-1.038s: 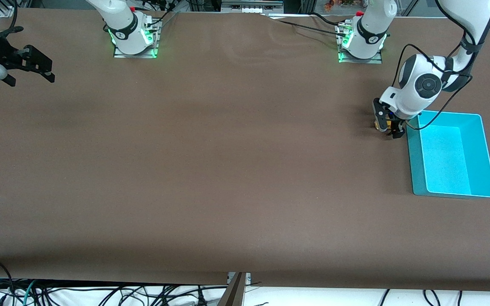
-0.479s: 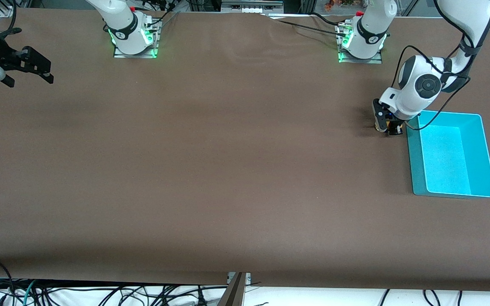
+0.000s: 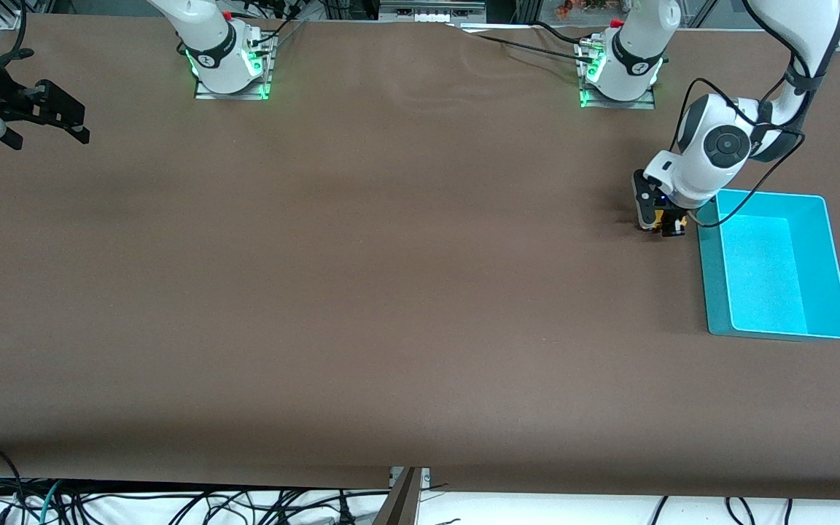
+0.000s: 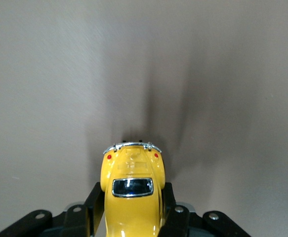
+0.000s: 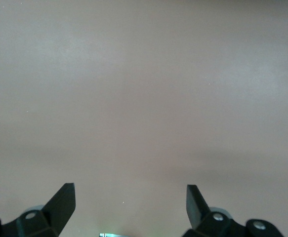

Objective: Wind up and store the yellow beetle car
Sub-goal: 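Lift the car with the left gripper over the blue box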

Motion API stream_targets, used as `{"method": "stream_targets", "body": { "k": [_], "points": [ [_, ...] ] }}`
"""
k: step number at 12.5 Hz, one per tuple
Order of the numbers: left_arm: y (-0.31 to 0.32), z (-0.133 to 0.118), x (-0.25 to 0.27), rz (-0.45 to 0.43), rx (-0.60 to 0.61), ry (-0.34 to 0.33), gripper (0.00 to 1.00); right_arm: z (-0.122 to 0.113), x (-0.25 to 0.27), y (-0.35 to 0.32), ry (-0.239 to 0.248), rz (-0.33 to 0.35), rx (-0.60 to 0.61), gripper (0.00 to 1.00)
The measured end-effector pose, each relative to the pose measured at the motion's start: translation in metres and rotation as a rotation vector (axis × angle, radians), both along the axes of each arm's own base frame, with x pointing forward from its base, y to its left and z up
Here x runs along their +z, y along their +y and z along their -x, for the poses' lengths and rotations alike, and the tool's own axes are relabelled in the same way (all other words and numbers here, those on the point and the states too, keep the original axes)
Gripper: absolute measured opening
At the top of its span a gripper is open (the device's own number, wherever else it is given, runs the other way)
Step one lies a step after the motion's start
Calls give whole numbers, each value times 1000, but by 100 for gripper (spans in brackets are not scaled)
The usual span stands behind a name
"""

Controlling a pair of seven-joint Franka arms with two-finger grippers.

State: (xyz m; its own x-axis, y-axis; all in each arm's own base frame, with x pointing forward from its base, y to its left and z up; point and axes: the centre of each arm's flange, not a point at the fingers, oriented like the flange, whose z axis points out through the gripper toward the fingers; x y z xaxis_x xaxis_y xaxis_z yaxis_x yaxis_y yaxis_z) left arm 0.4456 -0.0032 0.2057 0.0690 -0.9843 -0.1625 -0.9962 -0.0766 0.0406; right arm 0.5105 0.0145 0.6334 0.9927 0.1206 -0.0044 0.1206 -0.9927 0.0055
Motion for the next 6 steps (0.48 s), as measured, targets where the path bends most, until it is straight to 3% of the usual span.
{"method": "stream_targets", "body": {
  "k": [6],
  "points": [
    [-64, -80, 82, -1, 18, 68, 50, -3, -4, -7, 8, -1, -18, 100]
  ]
}}
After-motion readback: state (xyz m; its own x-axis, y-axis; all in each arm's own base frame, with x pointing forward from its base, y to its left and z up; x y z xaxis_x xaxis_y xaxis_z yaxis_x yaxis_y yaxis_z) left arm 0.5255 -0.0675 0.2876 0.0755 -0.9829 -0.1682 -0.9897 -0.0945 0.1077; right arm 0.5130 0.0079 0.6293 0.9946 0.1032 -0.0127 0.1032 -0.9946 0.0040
